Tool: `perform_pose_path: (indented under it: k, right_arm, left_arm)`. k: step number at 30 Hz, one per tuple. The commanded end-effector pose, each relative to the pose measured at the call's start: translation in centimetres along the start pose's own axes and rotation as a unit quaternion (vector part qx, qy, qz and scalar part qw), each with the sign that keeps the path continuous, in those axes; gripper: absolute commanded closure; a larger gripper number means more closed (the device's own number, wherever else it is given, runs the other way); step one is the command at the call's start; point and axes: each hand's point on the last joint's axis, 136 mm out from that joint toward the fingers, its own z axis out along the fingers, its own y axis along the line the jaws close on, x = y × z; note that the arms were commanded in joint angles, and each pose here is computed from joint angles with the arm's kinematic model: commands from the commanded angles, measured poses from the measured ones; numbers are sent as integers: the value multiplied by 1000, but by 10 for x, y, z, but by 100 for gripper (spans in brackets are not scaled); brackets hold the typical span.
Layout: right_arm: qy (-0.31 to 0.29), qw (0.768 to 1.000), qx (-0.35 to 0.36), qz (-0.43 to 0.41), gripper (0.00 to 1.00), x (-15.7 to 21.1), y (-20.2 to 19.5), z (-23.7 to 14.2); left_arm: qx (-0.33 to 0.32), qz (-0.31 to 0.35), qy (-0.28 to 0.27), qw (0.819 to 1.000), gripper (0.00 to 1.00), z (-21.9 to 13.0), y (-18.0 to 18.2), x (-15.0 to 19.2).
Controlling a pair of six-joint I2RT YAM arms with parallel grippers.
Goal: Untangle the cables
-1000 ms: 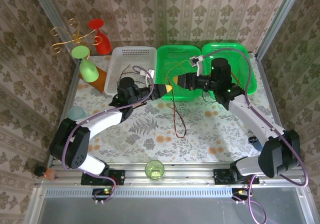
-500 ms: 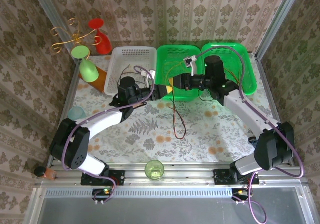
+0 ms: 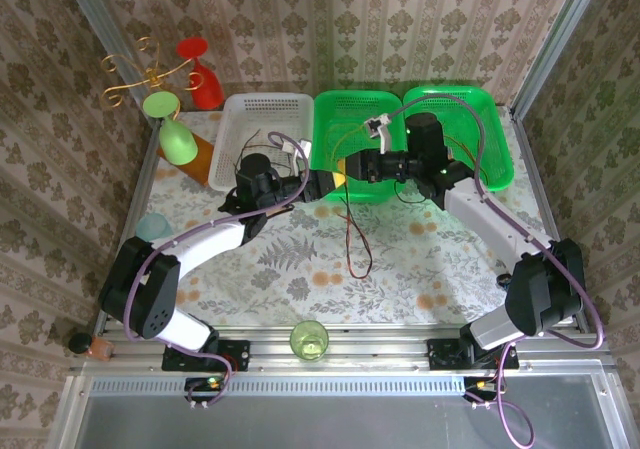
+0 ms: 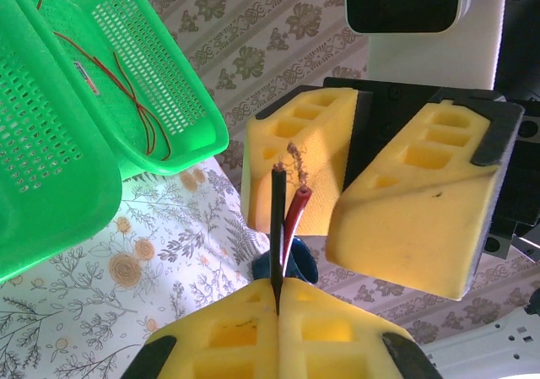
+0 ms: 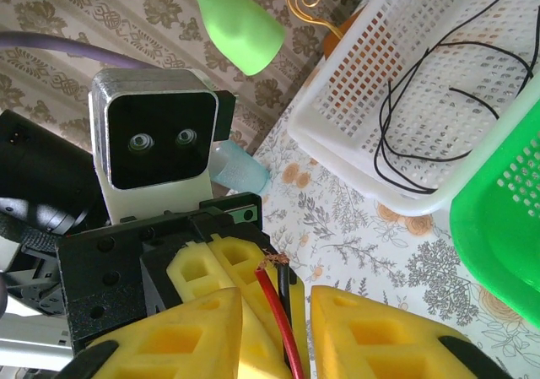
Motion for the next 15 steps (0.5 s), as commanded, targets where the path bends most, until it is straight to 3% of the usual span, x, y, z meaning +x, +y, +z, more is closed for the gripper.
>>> perform_pose_path:
  k: [1,9,15]
  right_arm:
    - [9,1000,-16,-6,76,3,5,3]
    - [9,1000,-19,-9,97,5,6,2]
    - [5,1000,-11,-13,100,6,5,0]
  left_arm:
    - [26,35,-3,999,100,0,-23,-8]
    - [31,31,-12,999,100,-4,-25,-12]
    - [28,30,-15,999,100,-6,-23,-13]
